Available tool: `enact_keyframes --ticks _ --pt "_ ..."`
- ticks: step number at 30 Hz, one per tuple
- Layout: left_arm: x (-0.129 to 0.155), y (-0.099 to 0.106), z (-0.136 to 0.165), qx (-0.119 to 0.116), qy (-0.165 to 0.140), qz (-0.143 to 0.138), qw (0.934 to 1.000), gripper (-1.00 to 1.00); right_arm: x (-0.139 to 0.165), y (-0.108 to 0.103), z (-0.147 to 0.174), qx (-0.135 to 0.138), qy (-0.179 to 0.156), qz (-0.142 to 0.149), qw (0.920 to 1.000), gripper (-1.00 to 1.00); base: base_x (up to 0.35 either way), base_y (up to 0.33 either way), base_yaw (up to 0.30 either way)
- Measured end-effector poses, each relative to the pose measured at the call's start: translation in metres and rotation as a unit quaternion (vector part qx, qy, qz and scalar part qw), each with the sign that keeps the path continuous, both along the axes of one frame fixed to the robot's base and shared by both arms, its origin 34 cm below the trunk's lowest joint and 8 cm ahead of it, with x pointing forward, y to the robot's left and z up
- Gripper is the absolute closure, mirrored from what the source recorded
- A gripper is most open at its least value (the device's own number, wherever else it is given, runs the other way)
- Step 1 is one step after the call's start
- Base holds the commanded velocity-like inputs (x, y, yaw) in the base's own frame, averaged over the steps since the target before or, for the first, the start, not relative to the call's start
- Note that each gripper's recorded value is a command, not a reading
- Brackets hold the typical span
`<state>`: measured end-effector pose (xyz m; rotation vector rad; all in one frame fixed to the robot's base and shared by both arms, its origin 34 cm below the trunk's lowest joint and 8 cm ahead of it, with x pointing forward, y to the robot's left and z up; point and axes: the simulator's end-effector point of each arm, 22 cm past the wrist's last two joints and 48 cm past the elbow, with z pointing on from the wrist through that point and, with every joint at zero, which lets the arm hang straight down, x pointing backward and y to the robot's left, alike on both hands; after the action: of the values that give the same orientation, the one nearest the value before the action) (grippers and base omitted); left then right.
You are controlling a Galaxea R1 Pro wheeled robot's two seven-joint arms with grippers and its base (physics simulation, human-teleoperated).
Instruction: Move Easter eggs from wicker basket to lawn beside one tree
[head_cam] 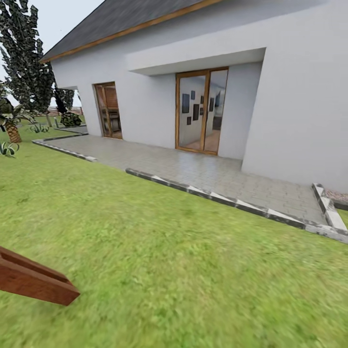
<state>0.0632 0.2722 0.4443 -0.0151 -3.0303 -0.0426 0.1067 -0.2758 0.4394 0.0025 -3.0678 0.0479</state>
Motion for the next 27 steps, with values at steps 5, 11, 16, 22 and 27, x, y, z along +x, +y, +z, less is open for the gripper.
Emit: enact_keyframes --ticks 5,11,16,22,27 --pt "0.0001 0.0000 0.0000 0.000 0.000 0.000 1.0000 -1.00 0.0001 0.0000 0.0000 0.000 0.000 0.000 1.0000 -1.00 0.338 0.000 -0.003" --pt "0.0001 0.0000 0.0000 0.000 0.000 0.000 1.0000 -1.00 0.0000 0.0002 0.0000 0.000 0.000 0.000 1.0000 -1.00 0.338 0.000 0.000" --pt "-0.0003 0.0000 0.0000 0.000 0.000 0.000 1.0000 -1.00 0.0001 0.0002 0.0000 0.000 0.000 0.000 1.0000 -1.00 0.338 0.000 0.000" --pt "-0.0003 0.0000 0.0001 0.000 0.000 0.000 1.0000 -1.00 0.0001 0.0004 0.0000 0.000 0.000 0.000 1.0000 -1.00 0.338 0.000 0.000" --pt "-0.0002 0.0000 0.0000 0.000 0.000 0.000 1.0000 -1.00 0.0002 0.0006 0.0000 0.000 0.000 0.000 1.0000 -1.00 0.338 0.000 0.000"
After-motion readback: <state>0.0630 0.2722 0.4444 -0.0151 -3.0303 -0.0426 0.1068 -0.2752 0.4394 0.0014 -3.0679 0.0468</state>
